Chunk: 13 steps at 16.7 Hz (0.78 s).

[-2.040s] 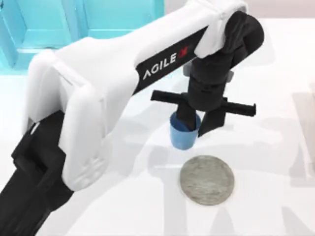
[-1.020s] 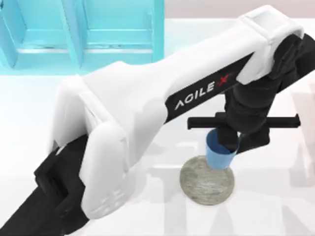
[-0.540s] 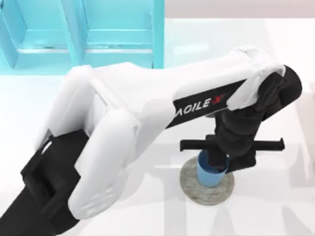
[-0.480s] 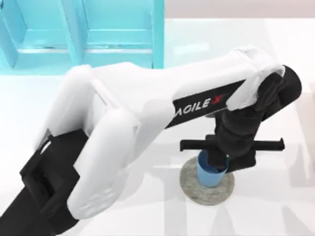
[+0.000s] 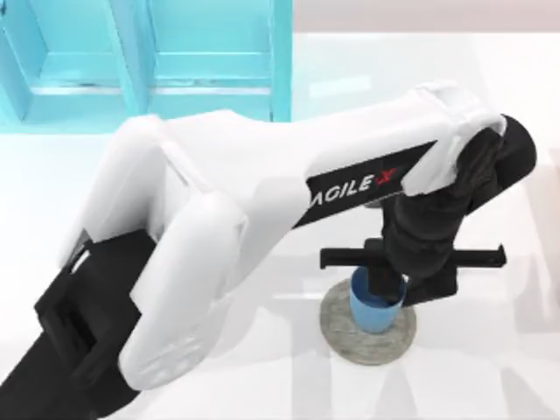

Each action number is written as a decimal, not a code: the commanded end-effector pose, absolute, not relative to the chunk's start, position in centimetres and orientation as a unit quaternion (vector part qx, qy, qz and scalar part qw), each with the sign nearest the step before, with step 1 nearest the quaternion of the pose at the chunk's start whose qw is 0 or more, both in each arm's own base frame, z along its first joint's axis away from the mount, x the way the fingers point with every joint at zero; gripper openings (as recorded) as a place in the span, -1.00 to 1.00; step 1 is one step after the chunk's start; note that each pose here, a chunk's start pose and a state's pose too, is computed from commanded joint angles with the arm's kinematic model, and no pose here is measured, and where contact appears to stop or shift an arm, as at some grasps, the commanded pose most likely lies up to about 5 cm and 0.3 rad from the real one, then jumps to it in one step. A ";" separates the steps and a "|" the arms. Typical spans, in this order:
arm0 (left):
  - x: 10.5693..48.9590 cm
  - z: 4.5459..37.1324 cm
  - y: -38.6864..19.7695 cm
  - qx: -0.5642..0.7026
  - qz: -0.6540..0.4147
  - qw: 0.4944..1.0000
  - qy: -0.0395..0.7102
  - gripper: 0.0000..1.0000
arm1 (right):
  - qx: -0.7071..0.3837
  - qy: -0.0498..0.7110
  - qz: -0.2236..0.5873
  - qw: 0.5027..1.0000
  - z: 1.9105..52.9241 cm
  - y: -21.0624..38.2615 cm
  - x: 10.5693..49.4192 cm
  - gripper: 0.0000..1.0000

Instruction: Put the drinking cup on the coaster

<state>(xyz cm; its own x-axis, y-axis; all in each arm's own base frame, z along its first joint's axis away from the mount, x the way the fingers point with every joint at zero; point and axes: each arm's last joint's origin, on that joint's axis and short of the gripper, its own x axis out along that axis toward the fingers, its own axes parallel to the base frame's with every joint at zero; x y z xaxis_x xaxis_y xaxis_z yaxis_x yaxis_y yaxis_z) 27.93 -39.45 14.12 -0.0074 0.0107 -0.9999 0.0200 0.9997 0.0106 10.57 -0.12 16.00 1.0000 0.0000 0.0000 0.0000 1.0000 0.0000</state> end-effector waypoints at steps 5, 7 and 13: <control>27.9 14.1 -39.4 0.011 -0.003 0.704 0.710 0.51 | 0.000 0.000 0.000 1.000 16.0 -0.1 10.6 1.00; 27.9 14.1 -39.4 0.011 -0.003 0.704 0.710 0.81 | 0.000 0.000 0.000 1.000 16.0 -0.1 10.6 1.00; 27.9 14.1 -39.4 0.011 -0.003 0.704 0.710 1.00 | 0.000 0.000 0.000 1.000 16.0 -0.1 10.6 1.00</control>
